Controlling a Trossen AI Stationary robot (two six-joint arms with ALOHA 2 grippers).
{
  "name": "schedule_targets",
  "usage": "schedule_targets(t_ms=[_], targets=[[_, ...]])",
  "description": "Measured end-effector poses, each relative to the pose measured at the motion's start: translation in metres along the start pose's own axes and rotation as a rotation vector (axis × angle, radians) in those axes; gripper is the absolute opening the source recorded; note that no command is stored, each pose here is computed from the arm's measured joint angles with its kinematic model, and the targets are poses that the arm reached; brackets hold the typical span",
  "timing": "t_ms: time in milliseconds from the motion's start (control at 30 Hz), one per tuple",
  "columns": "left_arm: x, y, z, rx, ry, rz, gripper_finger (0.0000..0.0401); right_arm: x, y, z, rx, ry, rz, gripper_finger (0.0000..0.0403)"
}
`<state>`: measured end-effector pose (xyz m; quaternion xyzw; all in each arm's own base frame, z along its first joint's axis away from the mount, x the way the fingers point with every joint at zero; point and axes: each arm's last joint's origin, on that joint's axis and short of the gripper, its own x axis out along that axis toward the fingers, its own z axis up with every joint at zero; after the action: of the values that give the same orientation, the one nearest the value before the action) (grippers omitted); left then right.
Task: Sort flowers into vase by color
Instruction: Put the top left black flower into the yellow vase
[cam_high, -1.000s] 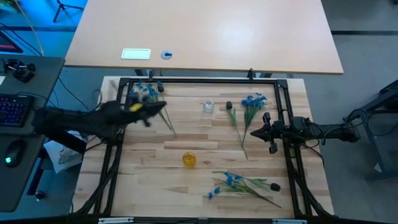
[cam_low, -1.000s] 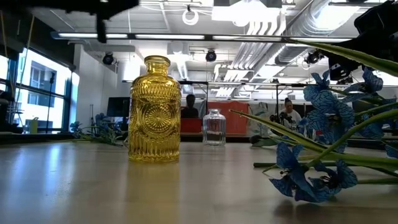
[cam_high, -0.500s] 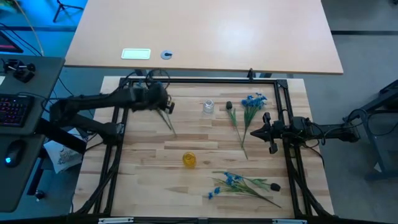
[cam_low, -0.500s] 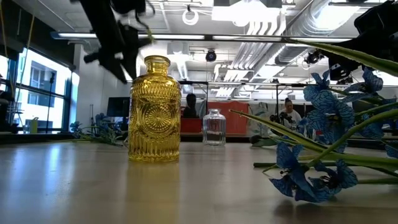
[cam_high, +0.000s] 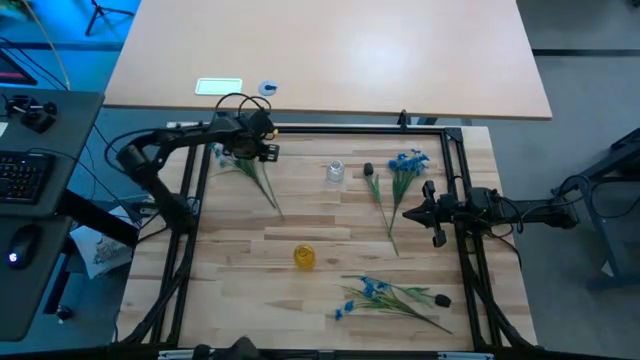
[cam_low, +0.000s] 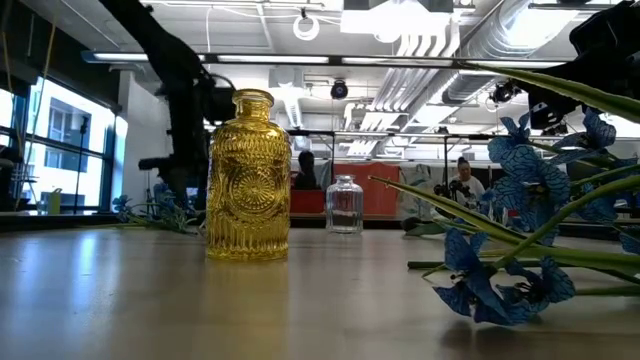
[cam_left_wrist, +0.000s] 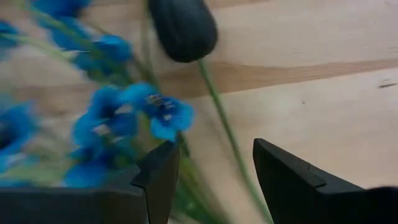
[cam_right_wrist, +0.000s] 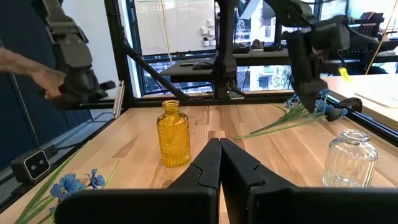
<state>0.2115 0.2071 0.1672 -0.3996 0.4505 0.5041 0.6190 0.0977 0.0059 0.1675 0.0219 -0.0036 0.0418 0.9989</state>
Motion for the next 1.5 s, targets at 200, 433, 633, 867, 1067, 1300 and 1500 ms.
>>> schedule_targets(t_ms=[200,433,633,867,1067,1300,1500], targets=[[0.018,-0.008,0.003,-0.005,0.004,-0.035,0.0195,0.000,0.000,0.000,0.000,0.000,0.000,0.0000],[0.037,-0.010,0.004,-0.013,0.000,0.012,0.0192,0.000,0.000,0.000,0.000,0.000,0.000,0.0000],[0.045,-0.012,0.001,-0.015,0.012,0.052,0.0118,0.000,0.000,0.000,0.000,0.000,0.000,0.0000],[0.025,-0.022,-0.001,0.010,-0.045,-0.054,0.0011,0.000,0.000,0.000,0.000,0.000,0.000,0.0000],[-0.059,-0.043,0.003,0.055,-0.443,-0.272,0.0002,0.000,0.000,0.000,0.000,0.000,0.000,0.0000],[-0.162,-0.064,-0.037,0.216,-0.800,-0.626,0.0001,0.000,0.000,0.000,0.000,0.000,0.000,0.0000],[-0.214,-0.090,-0.112,0.301,-0.895,-0.867,0.0001,0.000,0.000,0.000,0.000,0.000,0.000,0.0000]])
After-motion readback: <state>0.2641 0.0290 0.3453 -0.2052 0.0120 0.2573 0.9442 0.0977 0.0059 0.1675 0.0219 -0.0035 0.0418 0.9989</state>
